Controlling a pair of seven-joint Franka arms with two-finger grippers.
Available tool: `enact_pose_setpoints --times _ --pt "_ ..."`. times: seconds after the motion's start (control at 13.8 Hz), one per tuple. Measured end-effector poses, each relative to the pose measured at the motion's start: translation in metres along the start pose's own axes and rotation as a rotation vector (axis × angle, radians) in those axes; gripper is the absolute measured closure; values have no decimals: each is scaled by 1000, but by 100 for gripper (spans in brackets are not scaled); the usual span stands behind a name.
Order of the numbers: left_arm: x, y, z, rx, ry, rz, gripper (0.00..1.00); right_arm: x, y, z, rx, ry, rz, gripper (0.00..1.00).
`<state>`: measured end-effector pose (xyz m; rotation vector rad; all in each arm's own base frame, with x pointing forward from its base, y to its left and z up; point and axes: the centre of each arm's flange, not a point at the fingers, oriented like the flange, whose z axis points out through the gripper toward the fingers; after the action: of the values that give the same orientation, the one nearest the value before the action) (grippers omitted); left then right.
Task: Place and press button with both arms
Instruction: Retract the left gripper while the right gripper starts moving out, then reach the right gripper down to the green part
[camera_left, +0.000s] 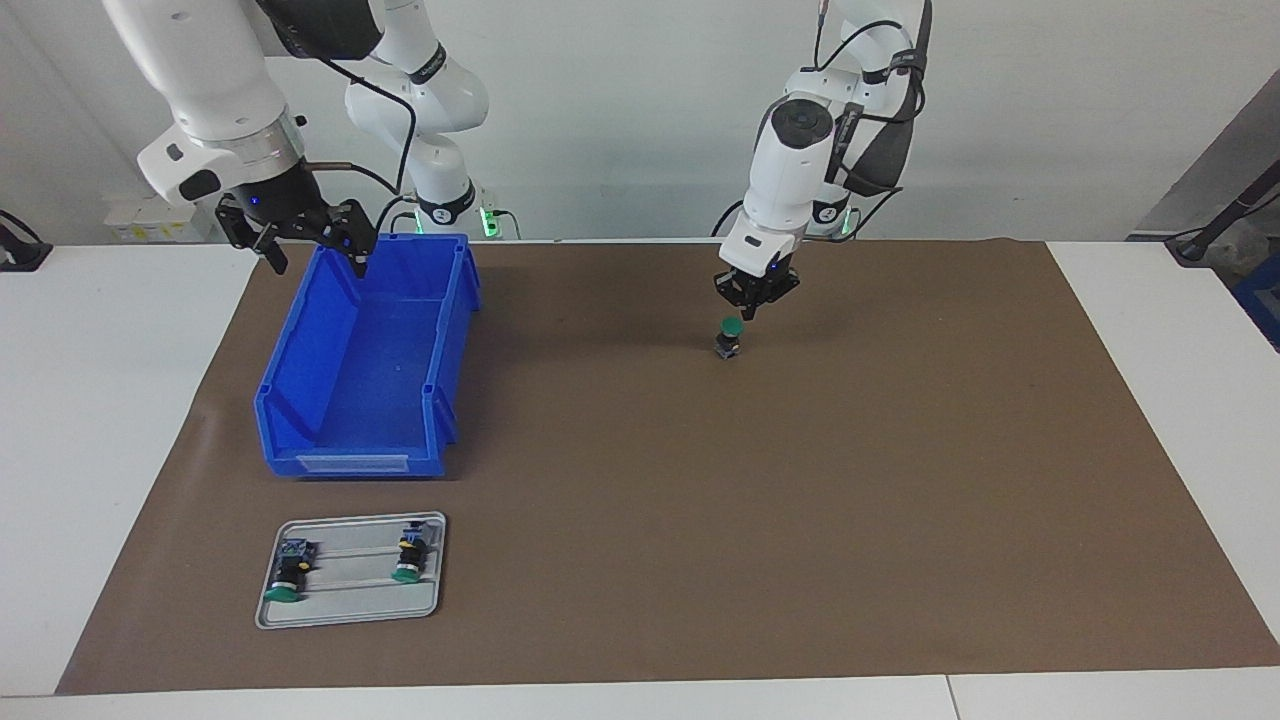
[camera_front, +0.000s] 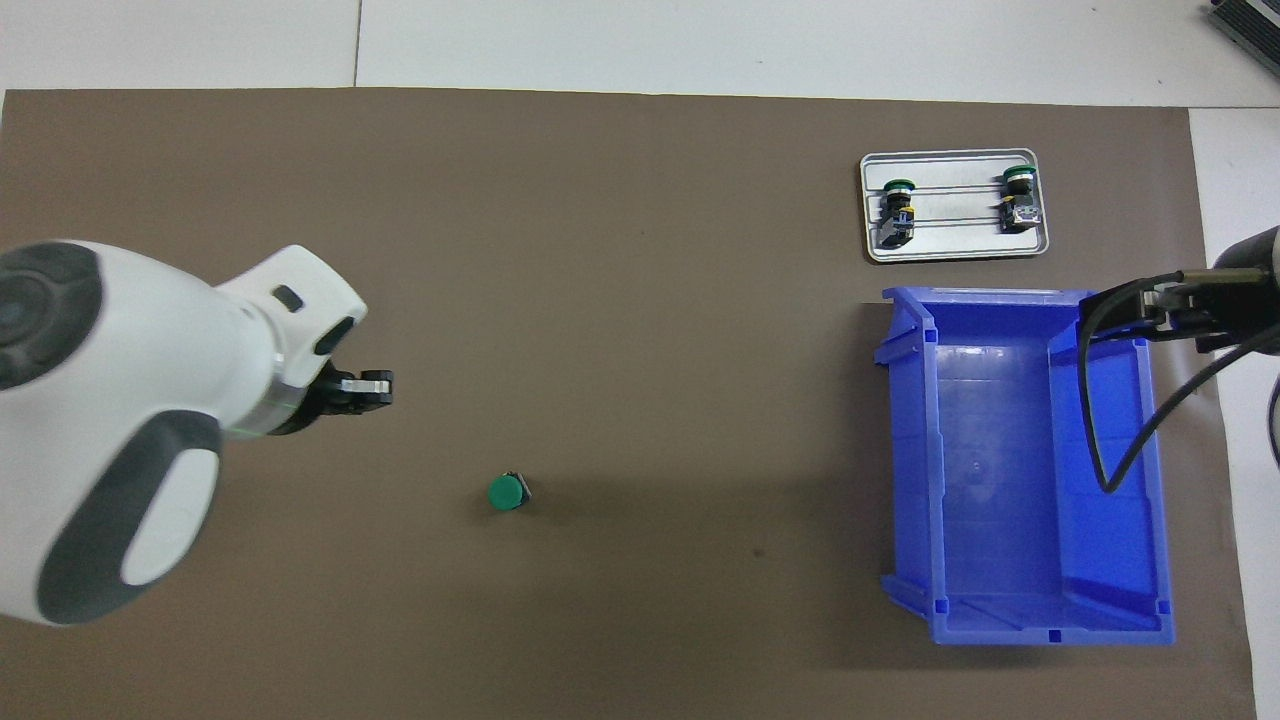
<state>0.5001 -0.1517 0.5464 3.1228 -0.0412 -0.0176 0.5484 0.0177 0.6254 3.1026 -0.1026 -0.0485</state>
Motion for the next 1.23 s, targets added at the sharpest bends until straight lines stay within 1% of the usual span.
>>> enact_pose_setpoints --times 0.14,0.29,0.36,0.43,0.58,0.65,0.72,0.8,0.87,1.23 --pt "14 -75 -31 -2 5 16 98 1 -8 -1 2 15 -11 0" --pt "18 -124 -49 -3 13 17 96 0 -26 -1 3 26 -21 0" --pt "19 -136 -58 -3 19 17 90 -1 -38 -1 3 28 -16 0" --pt "21 -139 -68 -3 23 16 85 -3 -51 -1 5 35 -9 0" --pt "27 -134 -86 -2 12 28 85 -6 -81 2 10 55 0 0" --pt "31 -131 -93 -3 4 34 88 -8 -97 6 14 66 3 0" --pt "37 -130 -98 -4 0 38 96 -11 -113 11 19 77 6 0" --pt "43 -128 -98 -6 1 41 96 -14 -129 17 24 87 8 0" --pt "48 -127 -96 -4 -1 45 98 -18 -146 22 30 97 11 0" --pt "74 -112 -61 2 -20 76 98 -40 -246 57 67 134 60 0"
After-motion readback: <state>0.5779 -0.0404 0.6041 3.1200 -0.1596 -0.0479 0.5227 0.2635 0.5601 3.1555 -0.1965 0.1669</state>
